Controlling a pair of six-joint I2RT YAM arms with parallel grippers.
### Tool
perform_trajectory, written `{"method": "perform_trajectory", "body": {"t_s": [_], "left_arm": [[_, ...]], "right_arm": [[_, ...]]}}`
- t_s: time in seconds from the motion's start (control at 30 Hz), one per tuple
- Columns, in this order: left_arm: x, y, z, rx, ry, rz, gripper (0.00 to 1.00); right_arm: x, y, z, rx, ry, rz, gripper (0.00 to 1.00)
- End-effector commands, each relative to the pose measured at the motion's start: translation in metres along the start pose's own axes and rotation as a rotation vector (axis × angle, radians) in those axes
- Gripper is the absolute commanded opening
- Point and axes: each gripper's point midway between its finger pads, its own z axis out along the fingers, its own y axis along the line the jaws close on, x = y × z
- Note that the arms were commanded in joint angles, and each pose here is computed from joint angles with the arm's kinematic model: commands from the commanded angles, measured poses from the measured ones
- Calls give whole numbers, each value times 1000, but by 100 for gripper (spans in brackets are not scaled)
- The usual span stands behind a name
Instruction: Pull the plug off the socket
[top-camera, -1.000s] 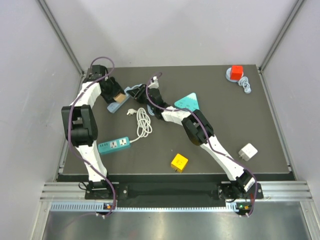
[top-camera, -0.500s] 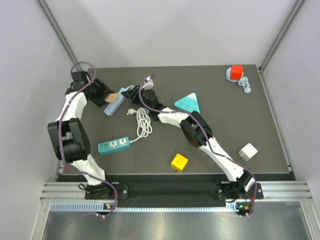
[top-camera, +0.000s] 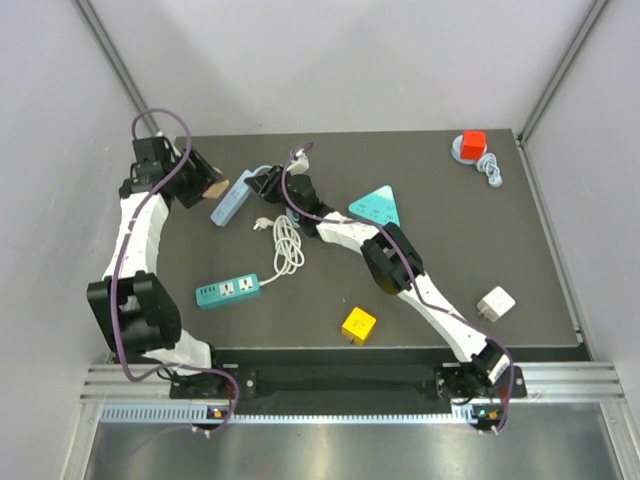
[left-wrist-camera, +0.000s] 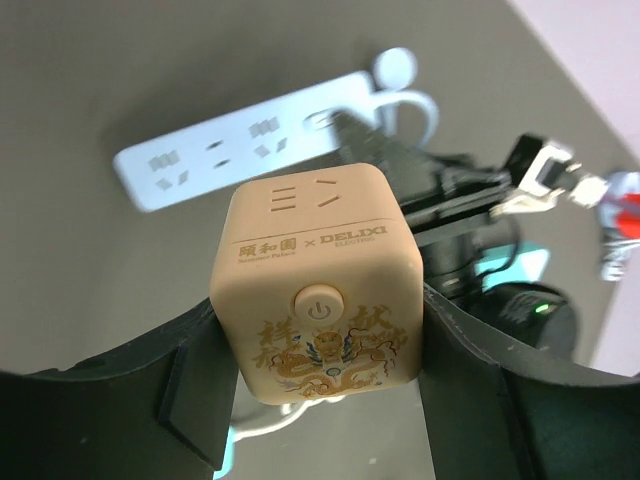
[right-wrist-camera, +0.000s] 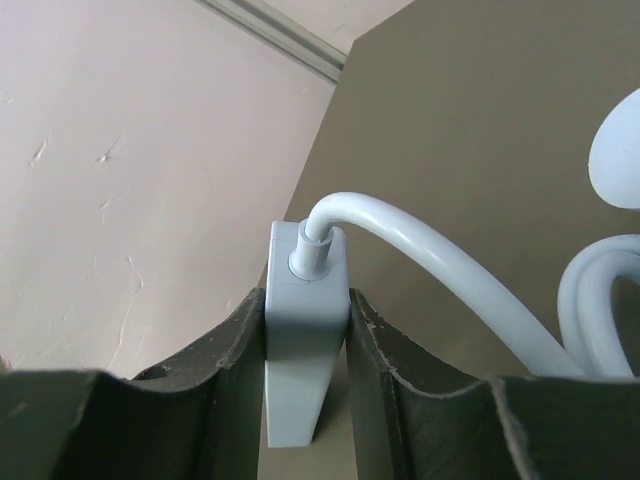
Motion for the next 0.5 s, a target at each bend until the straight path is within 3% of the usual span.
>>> {"method": "perform_trajectory", "body": {"t_s": [0.0, 0.1, 0.13, 0.17, 0.33, 0.47], "left_arm": [[16, 13, -17, -58, -10, 90, 0], [38, 16, -13, -74, 37, 119, 0], [42, 15, -13, -75, 46, 125, 0], [50, 12, -13, -73, 61, 139, 0], [64, -4, -18, -52, 72, 189, 0], [76, -14, -27, -27, 86, 199, 0]], "right_arm": [[7, -10, 4, -14, -12, 4, 0], [11, -4, 6, -39, 12, 31, 2], [13, -5, 6, -32, 21, 36, 17], [10, 2, 6, -31, 28, 40, 23], [0, 24, 1, 10, 98, 51, 45], [-16, 46, -9, -2, 129, 42, 55]]}}
